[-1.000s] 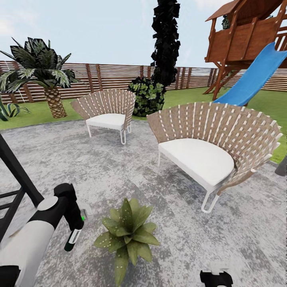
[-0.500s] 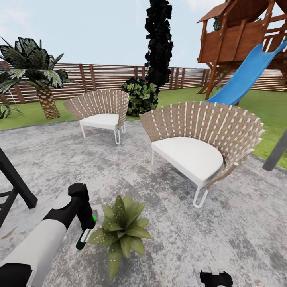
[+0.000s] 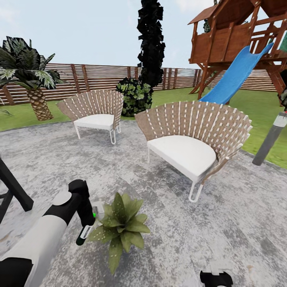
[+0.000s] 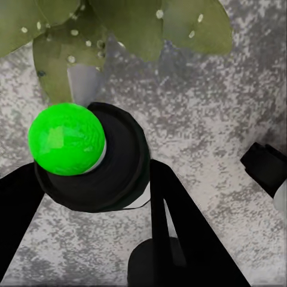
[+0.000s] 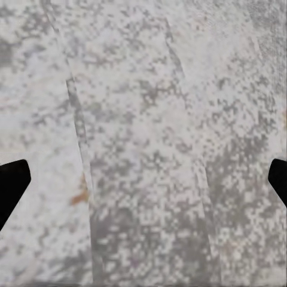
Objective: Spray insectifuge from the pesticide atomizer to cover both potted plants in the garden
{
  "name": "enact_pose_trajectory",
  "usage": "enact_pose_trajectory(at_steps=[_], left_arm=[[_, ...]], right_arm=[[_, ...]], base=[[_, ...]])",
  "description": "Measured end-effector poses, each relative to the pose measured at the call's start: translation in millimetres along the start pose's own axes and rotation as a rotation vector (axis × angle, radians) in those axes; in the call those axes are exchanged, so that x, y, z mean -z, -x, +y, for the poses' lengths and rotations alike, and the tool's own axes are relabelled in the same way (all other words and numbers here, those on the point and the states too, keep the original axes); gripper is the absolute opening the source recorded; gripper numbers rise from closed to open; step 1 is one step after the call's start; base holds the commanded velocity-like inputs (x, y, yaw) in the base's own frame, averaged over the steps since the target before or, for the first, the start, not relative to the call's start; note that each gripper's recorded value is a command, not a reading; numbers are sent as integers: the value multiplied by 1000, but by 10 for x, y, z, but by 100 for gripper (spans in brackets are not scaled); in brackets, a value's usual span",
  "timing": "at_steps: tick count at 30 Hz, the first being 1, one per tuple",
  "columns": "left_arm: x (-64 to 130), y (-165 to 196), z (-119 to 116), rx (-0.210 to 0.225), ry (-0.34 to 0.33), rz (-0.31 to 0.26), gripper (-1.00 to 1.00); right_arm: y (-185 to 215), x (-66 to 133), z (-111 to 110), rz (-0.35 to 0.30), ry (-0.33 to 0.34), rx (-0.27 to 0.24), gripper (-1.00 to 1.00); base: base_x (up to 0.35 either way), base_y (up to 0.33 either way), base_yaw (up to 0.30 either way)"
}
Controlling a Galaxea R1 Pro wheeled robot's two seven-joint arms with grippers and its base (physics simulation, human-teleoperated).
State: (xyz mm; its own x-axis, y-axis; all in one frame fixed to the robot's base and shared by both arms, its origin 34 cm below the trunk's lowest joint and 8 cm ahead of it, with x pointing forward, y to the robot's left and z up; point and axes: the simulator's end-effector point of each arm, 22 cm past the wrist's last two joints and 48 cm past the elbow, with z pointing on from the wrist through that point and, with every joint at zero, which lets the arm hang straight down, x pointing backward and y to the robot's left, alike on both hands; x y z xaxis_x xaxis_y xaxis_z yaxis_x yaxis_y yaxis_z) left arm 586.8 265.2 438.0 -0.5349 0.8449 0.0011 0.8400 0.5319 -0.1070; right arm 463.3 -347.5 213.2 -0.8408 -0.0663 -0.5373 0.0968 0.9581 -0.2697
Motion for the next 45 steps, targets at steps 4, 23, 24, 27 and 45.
enact_pose_trajectory(at_steps=[4, 23, 24, 27, 45], left_arm=[[1, -2, 3, 1, 1, 0, -100], [125, -101, 180, 65, 56, 28, -100], [123, -101, 178, 64, 56, 29, -100], [130, -84, 181, 61, 59, 28, -100], [480, 81, 430, 25, 183, 79, -100]], right_arm=[[-3, 1, -3, 1, -1, -3, 100], [18, 13, 79, -3, 14, 0, 100], [15, 12, 73, -2, 14, 1, 100], [0, 10, 63, 0, 12, 4, 100], [-7, 1, 0, 2, 0, 0, 100]], base=[[-8, 49, -164], [91, 63, -182], [98, 31, -1], [39, 12, 0], [75, 1, -54]])
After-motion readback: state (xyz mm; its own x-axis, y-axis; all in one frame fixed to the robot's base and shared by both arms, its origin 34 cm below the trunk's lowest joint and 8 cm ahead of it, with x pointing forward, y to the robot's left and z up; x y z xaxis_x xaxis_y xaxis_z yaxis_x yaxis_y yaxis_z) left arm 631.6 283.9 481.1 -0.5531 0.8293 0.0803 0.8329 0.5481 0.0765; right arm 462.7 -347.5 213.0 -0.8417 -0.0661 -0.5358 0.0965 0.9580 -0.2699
